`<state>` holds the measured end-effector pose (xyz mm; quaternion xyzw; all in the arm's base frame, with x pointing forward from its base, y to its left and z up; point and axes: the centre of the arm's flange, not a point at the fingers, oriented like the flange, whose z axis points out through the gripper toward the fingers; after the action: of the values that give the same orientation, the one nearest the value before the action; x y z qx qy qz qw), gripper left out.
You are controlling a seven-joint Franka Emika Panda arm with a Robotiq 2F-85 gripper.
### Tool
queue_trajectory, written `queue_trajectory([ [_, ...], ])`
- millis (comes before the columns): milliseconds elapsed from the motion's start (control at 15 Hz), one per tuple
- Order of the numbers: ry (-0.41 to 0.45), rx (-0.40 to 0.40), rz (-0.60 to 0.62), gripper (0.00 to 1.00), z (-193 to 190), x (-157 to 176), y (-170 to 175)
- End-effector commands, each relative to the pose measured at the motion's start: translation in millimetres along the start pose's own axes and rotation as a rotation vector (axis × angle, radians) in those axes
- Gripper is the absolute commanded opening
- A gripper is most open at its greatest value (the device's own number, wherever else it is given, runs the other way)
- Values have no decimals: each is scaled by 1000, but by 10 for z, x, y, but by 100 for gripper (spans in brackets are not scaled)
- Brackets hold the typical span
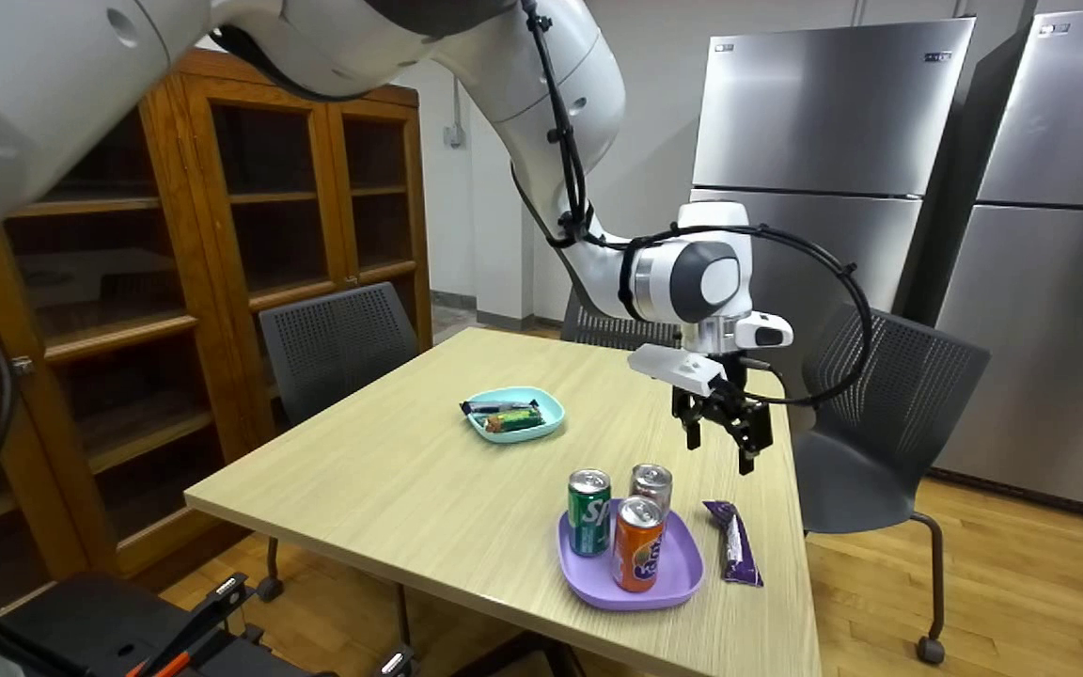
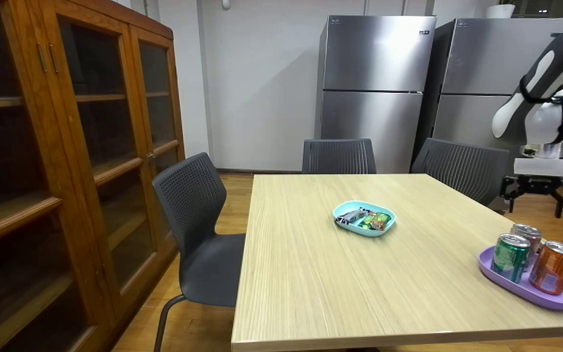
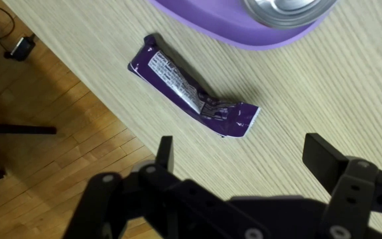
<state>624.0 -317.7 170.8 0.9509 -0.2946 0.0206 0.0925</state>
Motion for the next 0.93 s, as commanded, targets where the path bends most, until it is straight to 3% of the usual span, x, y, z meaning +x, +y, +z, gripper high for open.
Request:
queue_trajectory([
  [0,-22,-27,-75,100,62,92,148],
  [867,-80,-48,-220,100,698,166,306],
])
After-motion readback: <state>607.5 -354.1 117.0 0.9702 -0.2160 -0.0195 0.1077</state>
